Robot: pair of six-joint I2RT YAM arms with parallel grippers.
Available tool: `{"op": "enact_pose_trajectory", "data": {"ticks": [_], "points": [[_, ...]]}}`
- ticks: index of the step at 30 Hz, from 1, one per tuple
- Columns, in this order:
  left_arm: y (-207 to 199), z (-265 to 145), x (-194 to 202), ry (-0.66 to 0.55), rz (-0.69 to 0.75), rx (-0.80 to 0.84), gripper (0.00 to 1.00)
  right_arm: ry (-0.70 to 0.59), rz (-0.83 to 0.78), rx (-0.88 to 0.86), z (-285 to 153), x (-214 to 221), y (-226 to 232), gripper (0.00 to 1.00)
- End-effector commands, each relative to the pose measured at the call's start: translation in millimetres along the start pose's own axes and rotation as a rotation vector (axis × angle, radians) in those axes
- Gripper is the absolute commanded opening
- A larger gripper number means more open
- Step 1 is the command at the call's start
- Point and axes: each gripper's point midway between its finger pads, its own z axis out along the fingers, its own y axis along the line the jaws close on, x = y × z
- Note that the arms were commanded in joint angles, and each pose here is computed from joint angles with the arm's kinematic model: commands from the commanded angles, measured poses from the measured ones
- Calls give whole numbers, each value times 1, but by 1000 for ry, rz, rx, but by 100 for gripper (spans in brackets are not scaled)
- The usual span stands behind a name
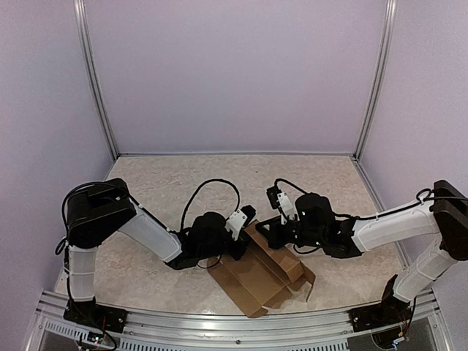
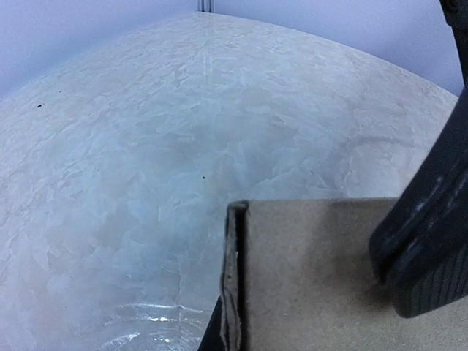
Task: Fold the paper box
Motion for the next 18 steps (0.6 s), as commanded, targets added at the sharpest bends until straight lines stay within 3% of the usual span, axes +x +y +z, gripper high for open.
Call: {"op": "enact_pose_trajectory", "data": {"ticks": [1,5,10,18], "points": [[-9,-3,-31,-112,-16,3,0,43,-16,30,-1,17,-11,0],[-11,-1,-26,-89,-6,12,2,57,-24,68,1,23,-20,0],[-12,-1,-28,-119,-16,15,17,74,-21,103,1,31,-28,0],[-13,3,-34,-202,-62,-19,18,68,7,107,-1,32,-32,0]]}}
